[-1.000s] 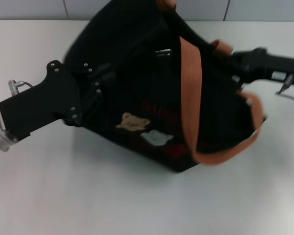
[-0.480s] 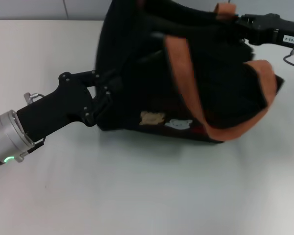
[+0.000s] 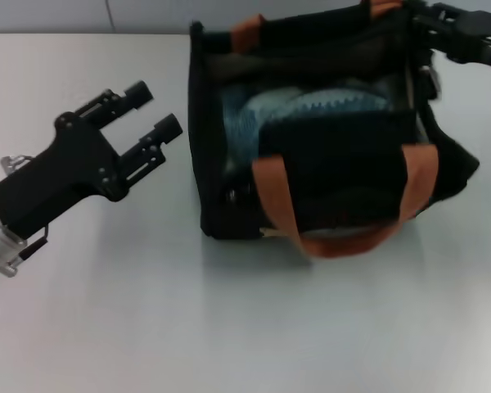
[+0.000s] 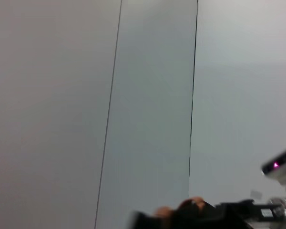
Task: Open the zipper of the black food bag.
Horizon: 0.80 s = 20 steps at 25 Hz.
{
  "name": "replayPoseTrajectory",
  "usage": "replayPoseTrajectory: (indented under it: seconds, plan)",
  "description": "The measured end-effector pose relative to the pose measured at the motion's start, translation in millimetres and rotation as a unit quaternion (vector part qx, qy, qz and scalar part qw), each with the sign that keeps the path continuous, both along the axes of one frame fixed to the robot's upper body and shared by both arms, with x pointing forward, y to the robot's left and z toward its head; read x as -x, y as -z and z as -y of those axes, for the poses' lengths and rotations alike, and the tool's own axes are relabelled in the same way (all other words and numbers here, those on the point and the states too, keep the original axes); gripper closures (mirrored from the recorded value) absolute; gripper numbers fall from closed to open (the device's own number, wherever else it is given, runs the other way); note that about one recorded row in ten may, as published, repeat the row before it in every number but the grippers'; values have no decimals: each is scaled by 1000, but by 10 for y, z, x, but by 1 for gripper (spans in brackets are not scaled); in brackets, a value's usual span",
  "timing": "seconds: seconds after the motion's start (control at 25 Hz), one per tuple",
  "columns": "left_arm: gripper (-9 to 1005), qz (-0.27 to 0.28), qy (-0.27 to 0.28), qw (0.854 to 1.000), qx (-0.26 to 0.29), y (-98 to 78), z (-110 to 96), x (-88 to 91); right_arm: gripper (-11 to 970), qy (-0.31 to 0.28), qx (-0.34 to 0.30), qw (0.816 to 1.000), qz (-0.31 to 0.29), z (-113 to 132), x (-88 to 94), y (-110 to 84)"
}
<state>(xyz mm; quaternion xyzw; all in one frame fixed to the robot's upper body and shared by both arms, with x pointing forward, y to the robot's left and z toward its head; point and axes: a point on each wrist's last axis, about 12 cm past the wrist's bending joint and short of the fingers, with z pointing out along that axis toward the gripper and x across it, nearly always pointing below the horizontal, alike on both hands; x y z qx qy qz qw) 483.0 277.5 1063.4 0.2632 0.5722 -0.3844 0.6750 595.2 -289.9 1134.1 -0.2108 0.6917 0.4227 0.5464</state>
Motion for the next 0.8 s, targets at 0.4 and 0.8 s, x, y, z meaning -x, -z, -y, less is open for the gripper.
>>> replayPoseTrajectory:
  seconds: [0.4, 0.8]
  plan:
    - [267, 14, -4, 1000, 16, -44, -58, 42, 306, 12, 9, 999, -37, 260, 114, 57]
    - [267, 12, 2, 1000, 25, -39, -61, 92, 300, -34, 126, 988, -86, 375, 107, -54]
